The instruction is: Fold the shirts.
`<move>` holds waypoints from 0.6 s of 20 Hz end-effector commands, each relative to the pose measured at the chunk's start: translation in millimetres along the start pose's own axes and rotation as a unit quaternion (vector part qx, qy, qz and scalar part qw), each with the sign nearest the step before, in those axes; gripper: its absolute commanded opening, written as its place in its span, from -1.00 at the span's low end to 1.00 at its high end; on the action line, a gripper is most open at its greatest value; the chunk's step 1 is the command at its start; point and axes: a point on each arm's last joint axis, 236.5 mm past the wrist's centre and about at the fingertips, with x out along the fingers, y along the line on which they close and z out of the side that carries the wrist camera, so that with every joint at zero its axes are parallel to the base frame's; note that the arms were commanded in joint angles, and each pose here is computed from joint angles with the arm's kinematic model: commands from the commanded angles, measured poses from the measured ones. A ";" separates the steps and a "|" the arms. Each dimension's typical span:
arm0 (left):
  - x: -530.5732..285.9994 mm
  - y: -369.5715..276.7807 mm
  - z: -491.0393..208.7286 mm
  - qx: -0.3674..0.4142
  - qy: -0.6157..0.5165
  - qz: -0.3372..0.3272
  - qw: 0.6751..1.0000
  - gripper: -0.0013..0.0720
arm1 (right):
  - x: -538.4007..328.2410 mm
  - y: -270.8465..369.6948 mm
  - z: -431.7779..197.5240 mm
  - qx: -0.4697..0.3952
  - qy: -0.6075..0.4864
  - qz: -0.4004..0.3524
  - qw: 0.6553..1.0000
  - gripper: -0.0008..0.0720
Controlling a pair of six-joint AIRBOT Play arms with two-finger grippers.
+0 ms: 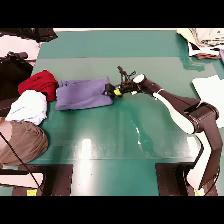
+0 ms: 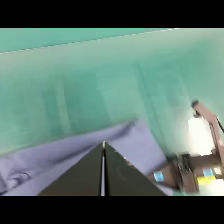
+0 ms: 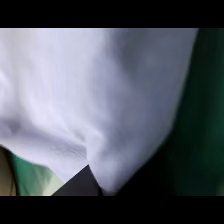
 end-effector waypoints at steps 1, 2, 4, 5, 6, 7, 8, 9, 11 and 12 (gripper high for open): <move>2.4 -10.8 -6.8 0.003 0.014 -0.012 1.000 -0.91 | -30.9 13.2 57.5 -0.025 -0.069 0.004 0.997 -0.91; 4.2 -18.9 -8.3 0.009 0.016 -0.018 1.000 -0.91 | -56.3 10.7 76.0 -0.040 -0.086 -0.006 0.995 -0.91; 9.3 -42.6 -12.5 0.028 0.021 -0.036 0.999 -0.91 | -126.0 -1.0 111.4 -0.062 -0.126 -0.034 0.990 -0.91; 11.4 -55.5 -14.1 0.042 0.022 -0.045 0.998 -0.91 | -168.8 -12.1 126.3 -0.069 -0.146 -0.057 0.985 -0.91; 13.8 -69.0 -15.4 0.051 0.021 -0.056 0.997 -0.91 | -211.3 -27.1 137.7 -0.062 -0.166 -0.085 0.981 -0.91; 15.3 -81.6 -16.1 0.058 0.019 -0.065 0.996 -0.91 | -258.9 -44.7 146.8 -0.052 -0.189 -0.117 0.973 -0.91; 16.7 -92.5 -16.2 0.065 0.016 -0.073 0.995 -0.91 | -303.2 -60.7 152.4 -0.049 -0.211 -0.149 0.965 -0.91; 18.0 -102.1 -15.3 0.070 0.011 -0.080 0.994 -0.91 | -350.6 -76.8 155.5 -0.043 -0.237 -0.179 0.954 -0.91; 19.3 -117.7 -12.5 0.077 0.000 -0.091 0.993 -0.91 | -435.4 -102.3 155.3 -0.019 -0.291 -0.223 0.930 -0.91; 19.7 -122.5 -11.6 0.079 -0.004 -0.094 0.992 -0.91 | -474.5 -113.9 152.8 -0.005 -0.319 -0.238 0.918 -0.91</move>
